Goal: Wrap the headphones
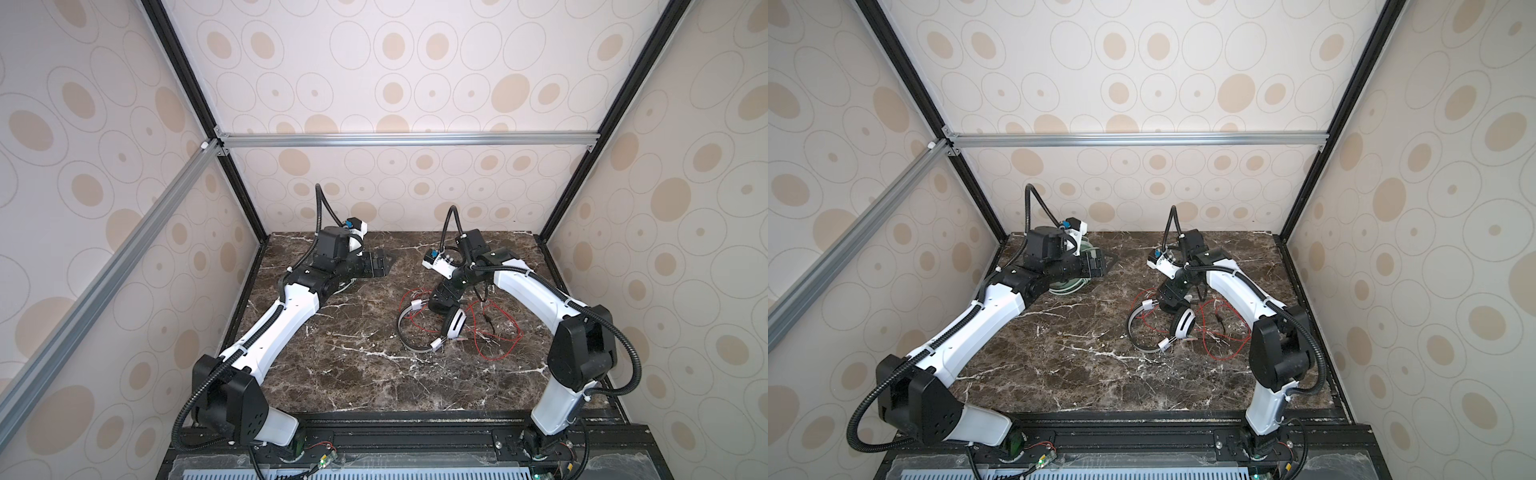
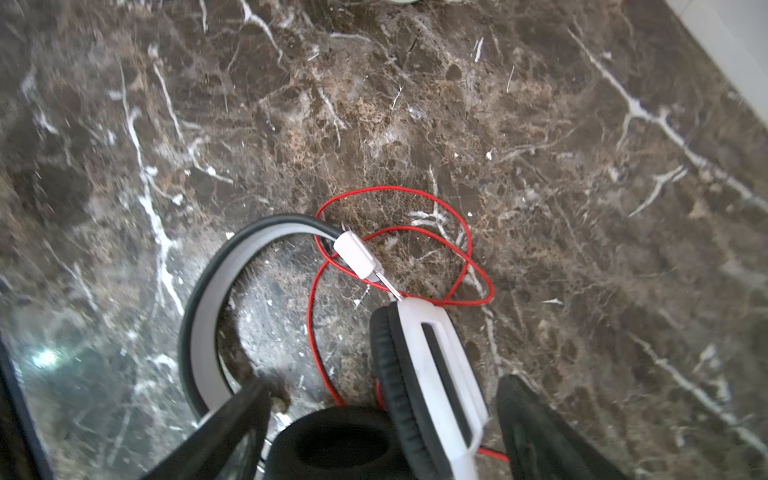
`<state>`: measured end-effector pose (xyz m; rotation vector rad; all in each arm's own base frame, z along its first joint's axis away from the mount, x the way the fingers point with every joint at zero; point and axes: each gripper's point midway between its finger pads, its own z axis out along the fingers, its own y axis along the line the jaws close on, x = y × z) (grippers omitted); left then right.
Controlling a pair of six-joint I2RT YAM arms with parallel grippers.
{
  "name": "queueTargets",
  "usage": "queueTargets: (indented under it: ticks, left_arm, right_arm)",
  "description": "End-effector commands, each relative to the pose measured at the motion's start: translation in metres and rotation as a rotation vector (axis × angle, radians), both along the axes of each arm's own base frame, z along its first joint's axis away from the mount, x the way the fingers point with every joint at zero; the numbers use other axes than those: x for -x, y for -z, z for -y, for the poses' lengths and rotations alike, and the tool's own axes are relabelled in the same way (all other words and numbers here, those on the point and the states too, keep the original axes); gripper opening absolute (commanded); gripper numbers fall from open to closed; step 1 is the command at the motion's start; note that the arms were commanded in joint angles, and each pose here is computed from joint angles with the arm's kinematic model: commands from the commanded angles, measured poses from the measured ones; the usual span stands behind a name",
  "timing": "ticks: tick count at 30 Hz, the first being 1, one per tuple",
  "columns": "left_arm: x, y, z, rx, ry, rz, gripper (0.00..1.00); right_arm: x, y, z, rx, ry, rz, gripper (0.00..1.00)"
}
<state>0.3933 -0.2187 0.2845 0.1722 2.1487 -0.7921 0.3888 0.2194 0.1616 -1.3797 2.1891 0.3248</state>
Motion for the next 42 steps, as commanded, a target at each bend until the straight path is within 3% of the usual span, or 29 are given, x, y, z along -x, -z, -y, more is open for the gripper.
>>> queueTargets:
  ticks: [1, 2, 4, 9, 21, 27, 32, 35, 38, 42]
  left_arm:
    - [0.003, -0.016, 0.003, 0.004, 0.019, 0.052, 0.98]
    - [0.003, -0.016, 0.002, 0.004, 0.017, 0.053, 0.98]
    - [0.003, -0.017, 0.002, 0.003, 0.017, 0.057, 0.98]
    - [0.003, -0.015, 0.004, 0.005, 0.022, 0.051, 0.97]
    - [0.002, -0.012, 0.004, 0.004, 0.025, 0.043, 0.98]
    - [0.001, -0.008, 0.005, 0.000, 0.025, 0.033, 0.97]
    - [0.001, -0.007, 0.007, 0.009, 0.034, 0.026, 0.97]
    - [0.001, -0.003, 0.008, 0.007, 0.032, 0.010, 0.97]
    - [-0.001, 0.004, 0.006, 0.009, 0.010, -0.015, 0.97]
    - [-0.009, 0.023, 0.000, -0.028, -0.073, -0.082, 0.88]
  right_arm:
    - [-0.004, 0.017, 0.013, 0.209, -0.262, 0.051, 0.78]
    - [-0.001, 0.023, 0.020, 0.260, -0.297, -0.005, 0.72]
    - [-0.004, 0.034, 0.026, 0.311, -0.320, -0.044, 0.70]
    - [0.018, 0.041, 0.011, 0.215, -0.403, -0.136, 0.71]
    - [-0.004, 0.077, 0.025, 0.334, -0.333, -0.160, 0.70]
    - [-0.014, 0.084, 0.024, 0.346, -0.296, -0.179, 0.51]
    - [-0.021, 0.064, 0.021, 0.320, -0.243, -0.118, 0.29]
    - [-0.032, 0.040, 0.022, 0.289, -0.113, -0.040, 0.29]
    - [-0.028, 0.014, 0.020, 0.224, -0.020, -0.011, 0.36]
    - [-0.022, -0.004, 0.020, 0.208, 0.068, 0.014, 0.40]
